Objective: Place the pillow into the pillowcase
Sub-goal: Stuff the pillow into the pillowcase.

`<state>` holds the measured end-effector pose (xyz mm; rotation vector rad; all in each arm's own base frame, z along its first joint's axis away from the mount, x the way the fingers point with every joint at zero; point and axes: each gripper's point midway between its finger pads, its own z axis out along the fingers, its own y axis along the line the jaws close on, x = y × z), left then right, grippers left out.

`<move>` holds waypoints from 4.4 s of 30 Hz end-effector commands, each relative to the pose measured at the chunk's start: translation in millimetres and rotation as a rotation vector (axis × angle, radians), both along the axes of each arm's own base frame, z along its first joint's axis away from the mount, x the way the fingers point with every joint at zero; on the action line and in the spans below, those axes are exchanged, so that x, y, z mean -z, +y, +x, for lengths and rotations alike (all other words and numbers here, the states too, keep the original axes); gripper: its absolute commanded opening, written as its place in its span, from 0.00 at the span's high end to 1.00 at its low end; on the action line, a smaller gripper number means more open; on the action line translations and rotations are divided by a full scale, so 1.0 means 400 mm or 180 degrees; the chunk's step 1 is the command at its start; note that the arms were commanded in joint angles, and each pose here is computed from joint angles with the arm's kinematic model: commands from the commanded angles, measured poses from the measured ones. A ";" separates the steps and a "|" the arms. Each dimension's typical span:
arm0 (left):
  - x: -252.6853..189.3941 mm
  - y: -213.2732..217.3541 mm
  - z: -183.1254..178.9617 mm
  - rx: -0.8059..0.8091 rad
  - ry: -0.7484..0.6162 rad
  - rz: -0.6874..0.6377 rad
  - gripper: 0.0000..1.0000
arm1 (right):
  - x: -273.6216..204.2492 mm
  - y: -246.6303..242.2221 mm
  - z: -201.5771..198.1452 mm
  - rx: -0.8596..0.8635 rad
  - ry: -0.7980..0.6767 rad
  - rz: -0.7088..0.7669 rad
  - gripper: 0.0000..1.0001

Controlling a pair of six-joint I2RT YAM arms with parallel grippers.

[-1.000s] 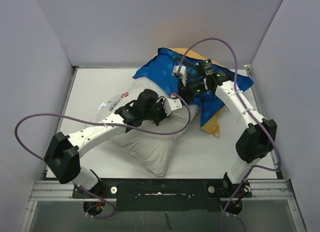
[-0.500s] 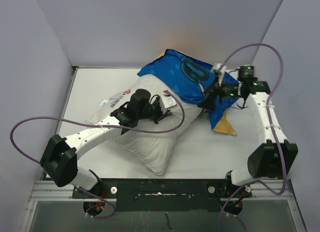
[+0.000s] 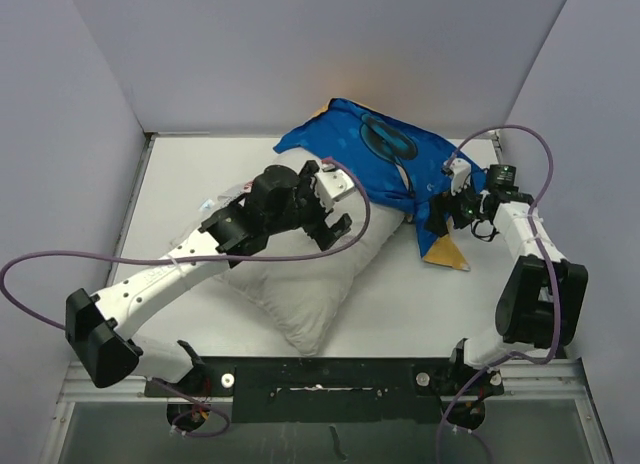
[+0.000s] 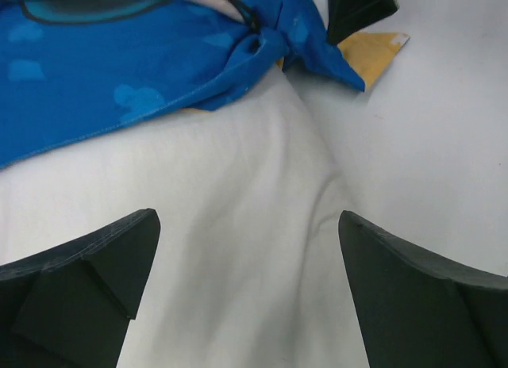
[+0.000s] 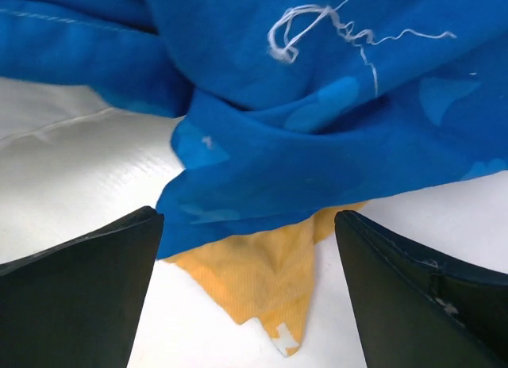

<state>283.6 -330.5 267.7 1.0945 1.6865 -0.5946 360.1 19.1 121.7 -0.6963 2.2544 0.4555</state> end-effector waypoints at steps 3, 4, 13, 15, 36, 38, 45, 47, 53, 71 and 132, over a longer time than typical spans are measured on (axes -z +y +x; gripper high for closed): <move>-0.084 -0.050 -0.099 -0.0223 -0.0462 0.0450 0.02 | -0.014 -0.020 0.109 0.0221 -0.0228 -0.0384 0.41; -0.061 -0.069 -0.101 -0.0204 -0.0521 0.0595 0.02 | -0.029 -0.057 0.147 0.0359 -0.0284 -0.0578 0.71; 0.093 -0.172 -0.052 -0.0329 -0.0905 0.1485 0.02 | -0.223 -0.444 0.282 0.2014 -0.1068 -0.1709 0.74; 0.110 -0.188 -0.051 -0.0286 -0.0892 0.1511 0.02 | -0.191 -0.341 0.243 0.1466 -0.0937 -0.1113 0.53; 0.428 -0.123 0.068 -0.0695 -0.1157 0.2801 0.42 | 0.102 -0.056 0.128 0.0824 0.0104 -0.0733 0.74; 0.422 -0.109 0.072 -0.0683 -0.1033 0.2800 0.93 | 0.069 -0.095 0.134 0.0922 -0.0024 -0.0795 0.92; 0.242 -0.087 0.065 -0.0427 -0.0574 0.1851 1.00 | -0.182 -0.322 0.178 0.1660 -0.1101 -0.1373 1.00; 0.139 -0.091 0.048 -0.0251 -0.0368 0.1261 1.00 | -0.244 -0.398 0.204 0.1875 -0.1269 -0.1680 0.99; -0.129 -0.028 0.019 0.0111 0.0153 -0.0211 1.00 | -0.307 -0.329 0.216 0.1254 -0.1067 -0.1323 0.26; -0.176 -0.006 -0.034 0.0444 0.0508 -0.0532 1.00 | -0.313 0.181 0.046 -0.1480 -0.1928 -0.0385 0.01; -0.068 0.126 0.164 0.0316 0.1432 -0.1707 1.00 | -0.352 0.011 0.159 0.0139 -0.1470 -0.1037 0.46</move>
